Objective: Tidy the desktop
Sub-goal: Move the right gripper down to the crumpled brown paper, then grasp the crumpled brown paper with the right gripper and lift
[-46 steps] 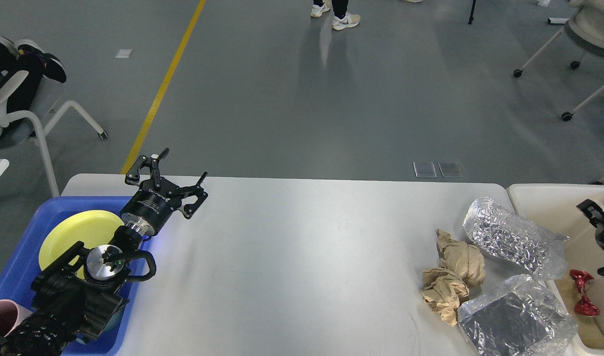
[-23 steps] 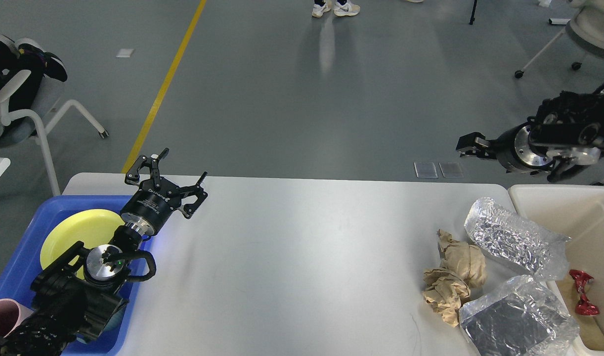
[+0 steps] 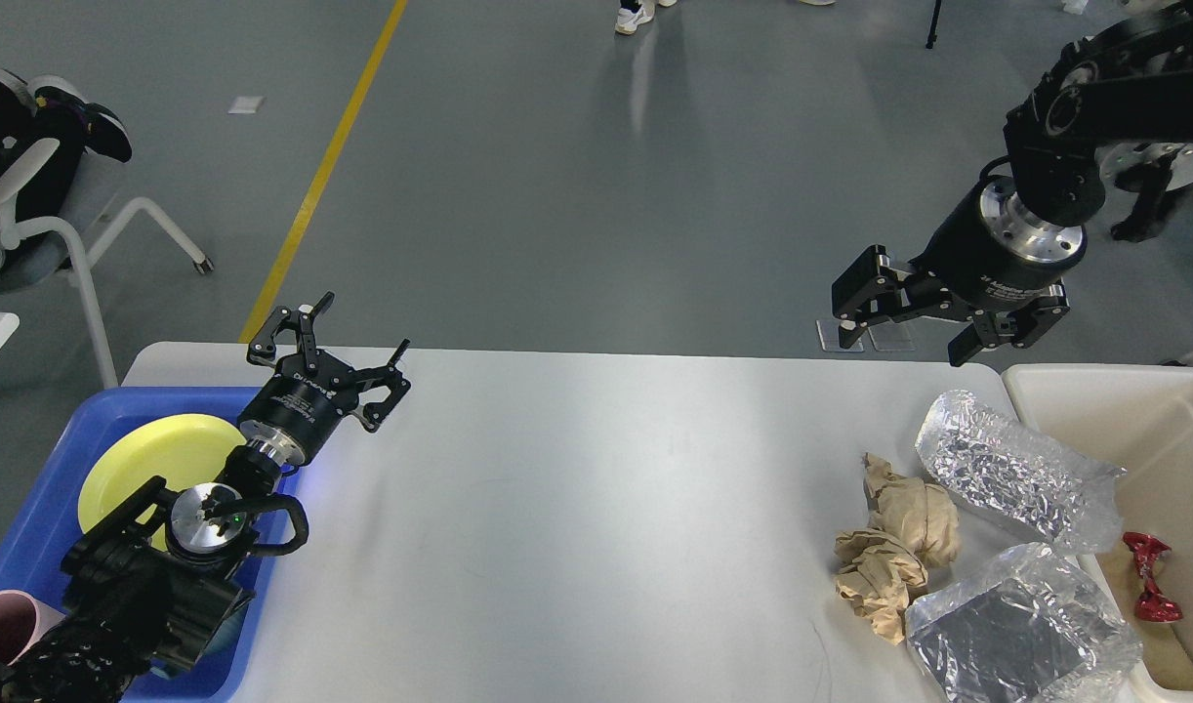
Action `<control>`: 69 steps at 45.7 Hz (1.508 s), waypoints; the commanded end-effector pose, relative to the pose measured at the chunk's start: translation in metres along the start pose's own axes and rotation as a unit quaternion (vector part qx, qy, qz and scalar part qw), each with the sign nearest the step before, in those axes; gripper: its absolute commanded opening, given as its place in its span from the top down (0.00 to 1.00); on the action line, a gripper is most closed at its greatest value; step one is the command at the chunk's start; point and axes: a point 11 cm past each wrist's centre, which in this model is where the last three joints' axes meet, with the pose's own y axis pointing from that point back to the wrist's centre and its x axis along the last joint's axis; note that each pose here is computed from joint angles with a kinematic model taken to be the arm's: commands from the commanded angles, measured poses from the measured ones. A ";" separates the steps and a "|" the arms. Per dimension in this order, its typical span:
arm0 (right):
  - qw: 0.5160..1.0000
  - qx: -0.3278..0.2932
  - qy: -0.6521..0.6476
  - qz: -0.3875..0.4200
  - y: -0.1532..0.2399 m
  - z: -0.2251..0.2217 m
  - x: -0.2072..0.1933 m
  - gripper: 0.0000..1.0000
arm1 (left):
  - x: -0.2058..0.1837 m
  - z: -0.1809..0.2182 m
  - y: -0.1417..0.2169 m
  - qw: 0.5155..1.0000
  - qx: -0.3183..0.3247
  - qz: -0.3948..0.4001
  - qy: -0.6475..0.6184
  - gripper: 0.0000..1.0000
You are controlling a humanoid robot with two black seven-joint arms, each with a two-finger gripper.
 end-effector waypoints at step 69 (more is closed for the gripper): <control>0.982 -0.097 -0.088 0.135 -0.272 0.114 -0.083 0.01 | 0.000 0.000 0.000 1.000 0.000 0.000 0.000 0.04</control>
